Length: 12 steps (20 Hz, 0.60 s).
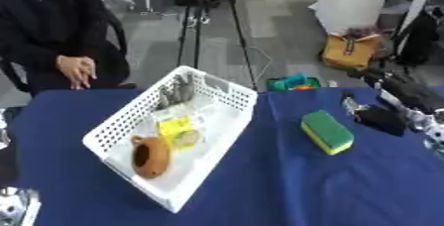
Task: Pick up objects on the table and place them in the box.
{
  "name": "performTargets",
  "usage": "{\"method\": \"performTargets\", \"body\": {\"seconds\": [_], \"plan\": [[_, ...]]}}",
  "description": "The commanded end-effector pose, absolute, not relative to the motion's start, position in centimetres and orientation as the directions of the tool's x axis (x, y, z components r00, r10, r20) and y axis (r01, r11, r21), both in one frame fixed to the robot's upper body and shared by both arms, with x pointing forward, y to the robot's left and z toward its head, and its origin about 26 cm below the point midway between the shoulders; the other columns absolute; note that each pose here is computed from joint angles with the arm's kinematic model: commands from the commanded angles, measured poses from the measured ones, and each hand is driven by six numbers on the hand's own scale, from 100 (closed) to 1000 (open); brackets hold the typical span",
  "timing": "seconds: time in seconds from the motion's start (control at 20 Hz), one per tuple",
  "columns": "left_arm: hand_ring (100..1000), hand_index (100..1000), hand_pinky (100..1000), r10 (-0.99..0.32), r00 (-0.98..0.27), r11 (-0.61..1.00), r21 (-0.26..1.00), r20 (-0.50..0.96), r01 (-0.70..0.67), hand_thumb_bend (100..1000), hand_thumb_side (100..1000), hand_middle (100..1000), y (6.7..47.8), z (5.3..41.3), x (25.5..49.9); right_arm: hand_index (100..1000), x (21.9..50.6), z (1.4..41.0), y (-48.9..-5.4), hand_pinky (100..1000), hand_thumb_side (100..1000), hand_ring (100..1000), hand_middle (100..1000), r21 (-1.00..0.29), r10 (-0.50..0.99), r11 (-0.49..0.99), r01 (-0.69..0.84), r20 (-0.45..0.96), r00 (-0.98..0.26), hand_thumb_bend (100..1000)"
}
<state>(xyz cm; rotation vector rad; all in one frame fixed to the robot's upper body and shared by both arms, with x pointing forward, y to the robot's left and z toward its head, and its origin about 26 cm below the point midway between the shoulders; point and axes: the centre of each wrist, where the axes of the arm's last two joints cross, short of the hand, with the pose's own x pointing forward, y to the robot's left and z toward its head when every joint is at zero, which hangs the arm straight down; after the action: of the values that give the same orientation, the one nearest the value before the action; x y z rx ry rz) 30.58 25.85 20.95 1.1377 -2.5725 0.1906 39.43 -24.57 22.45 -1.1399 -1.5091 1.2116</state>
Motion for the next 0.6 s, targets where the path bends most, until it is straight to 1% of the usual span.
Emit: {"method": "performTargets", "body": {"seconds": [0.05, 0.1, 0.15, 0.2, 0.25, 0.4, 0.5, 0.55, 0.6], "plan": [[687, 781, 771, -0.695, -0.639, 0.676, -0.004, 0.330, -0.737, 100, 1000, 831, 25.9, 21.4, 30.4, 1000, 39.3, 23.0, -23.9, 856, 828, 897, 890, -0.971, 0.973, 0.168, 0.171, 0.136, -0.188, 100], [687, 781, 771, -0.694, -0.639, 0.676, -0.004, 0.331, -0.737, 100, 1000, 831, 25.9, 21.4, 30.4, 1000, 39.3, 22.8, -23.7, 863, 844, 901, 895, -0.969, 0.971, 0.181, 0.170, 0.149, -0.185, 100], [688, 780, 772, -0.693, -0.640, 0.677, -0.005, 0.333, -0.736, 100, 1000, 831, 25.8, 21.4, 30.4, 1000, 39.4, 22.4, -23.5, 888, 923, 928, 914, -0.967, 0.969, 0.197, 0.163, 0.166, -0.182, 100], [688, 780, 772, -0.692, -0.640, 0.678, -0.006, 0.333, -0.735, 100, 1000, 831, 25.8, 21.4, 30.4, 1000, 39.6, 22.1, -23.4, 888, 923, 928, 914, -0.965, 0.967, 0.209, 0.157, 0.181, -0.179, 100], [689, 779, 772, -0.691, -0.641, 0.679, -0.006, 0.333, -0.734, 100, 1000, 830, 25.8, 21.4, 30.4, 1000, 39.6, 21.8, -23.3, 891, 953, 931, 914, -0.963, 0.965, 0.223, 0.152, 0.196, -0.174, 100], [688, 779, 771, -0.691, -0.641, 0.679, -0.005, 0.334, -0.734, 100, 998, 830, 25.8, 21.4, 30.4, 1000, 39.8, 21.3, -23.1, 897, 960, 939, 917, -0.958, 0.960, 0.253, 0.137, 0.231, -0.161, 100], [688, 778, 771, -0.690, -0.641, 0.680, -0.005, 0.336, -0.733, 100, 997, 830, 25.8, 21.4, 30.4, 1000, 39.8, 20.9, -23.0, 897, 943, 945, 926, -0.953, 0.956, 0.277, 0.123, 0.260, -0.136, 100], [688, 778, 771, -0.689, -0.642, 0.680, -0.005, 0.336, -0.733, 100, 994, 830, 25.7, 21.4, 30.4, 1000, 39.7, 20.8, -22.9, 892, 907, 947, 938, -0.952, 0.954, 0.285, 0.114, 0.271, -0.124, 106], [688, 778, 771, -0.689, -0.642, 0.681, -0.005, 0.336, -0.733, 100, 994, 830, 25.7, 21.4, 30.4, 1000, 39.7, 20.7, -22.8, 892, 907, 947, 938, -0.951, 0.953, 0.292, 0.105, 0.280, -0.113, 106]]}}
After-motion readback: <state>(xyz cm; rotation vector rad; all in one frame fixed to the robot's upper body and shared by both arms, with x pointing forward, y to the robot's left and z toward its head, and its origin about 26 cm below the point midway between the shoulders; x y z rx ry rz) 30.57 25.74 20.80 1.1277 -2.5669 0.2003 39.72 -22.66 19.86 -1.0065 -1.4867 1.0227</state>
